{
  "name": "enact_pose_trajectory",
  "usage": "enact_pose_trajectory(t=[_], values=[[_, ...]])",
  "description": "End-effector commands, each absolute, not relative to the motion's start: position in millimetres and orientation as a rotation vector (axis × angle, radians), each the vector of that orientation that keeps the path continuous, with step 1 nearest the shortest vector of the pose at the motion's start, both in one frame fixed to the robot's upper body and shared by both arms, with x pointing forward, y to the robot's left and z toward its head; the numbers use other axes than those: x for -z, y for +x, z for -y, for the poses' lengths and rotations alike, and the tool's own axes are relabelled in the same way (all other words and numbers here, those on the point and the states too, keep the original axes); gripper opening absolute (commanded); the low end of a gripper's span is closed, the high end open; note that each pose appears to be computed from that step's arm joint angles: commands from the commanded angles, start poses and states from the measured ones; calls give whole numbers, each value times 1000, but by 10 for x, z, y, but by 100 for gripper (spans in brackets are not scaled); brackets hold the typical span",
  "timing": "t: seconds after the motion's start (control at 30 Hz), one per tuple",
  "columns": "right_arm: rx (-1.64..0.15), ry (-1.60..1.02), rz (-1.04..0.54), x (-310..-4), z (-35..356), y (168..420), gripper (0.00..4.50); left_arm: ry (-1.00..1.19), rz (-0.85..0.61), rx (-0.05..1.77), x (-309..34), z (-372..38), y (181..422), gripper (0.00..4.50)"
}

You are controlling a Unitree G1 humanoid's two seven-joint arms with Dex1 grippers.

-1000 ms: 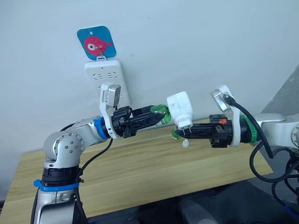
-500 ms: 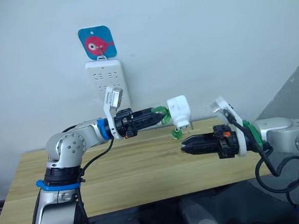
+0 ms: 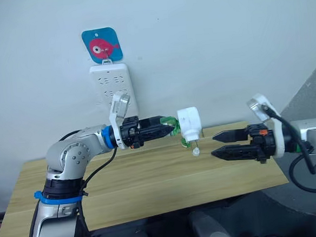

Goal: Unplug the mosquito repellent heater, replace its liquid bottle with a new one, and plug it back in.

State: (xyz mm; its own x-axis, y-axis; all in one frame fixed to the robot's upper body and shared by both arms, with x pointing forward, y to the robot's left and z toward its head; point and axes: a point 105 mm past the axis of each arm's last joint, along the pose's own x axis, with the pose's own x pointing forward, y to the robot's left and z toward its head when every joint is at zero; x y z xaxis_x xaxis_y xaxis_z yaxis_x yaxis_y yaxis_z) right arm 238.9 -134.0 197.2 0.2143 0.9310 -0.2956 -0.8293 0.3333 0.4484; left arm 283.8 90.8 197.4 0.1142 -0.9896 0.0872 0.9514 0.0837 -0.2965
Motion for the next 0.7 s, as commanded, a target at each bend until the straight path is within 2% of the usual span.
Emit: enact_pose_trajectory(t=[0.03, 0.23, 0.7], values=[[-1235, 219, -528, -2120, 1386, 2428, 450, -159, -54, 1508, -2047, -851, 2736, 231], [-1254, 217, -537, -2112, 1392, 2494, 450, 24, 25, 1537, -1945, -824, 2640, 231], [-1382, 228, -579, -2014, 1140, 2506, 450, 82, 73, 1561, -1850, -865, 2587, 231]])
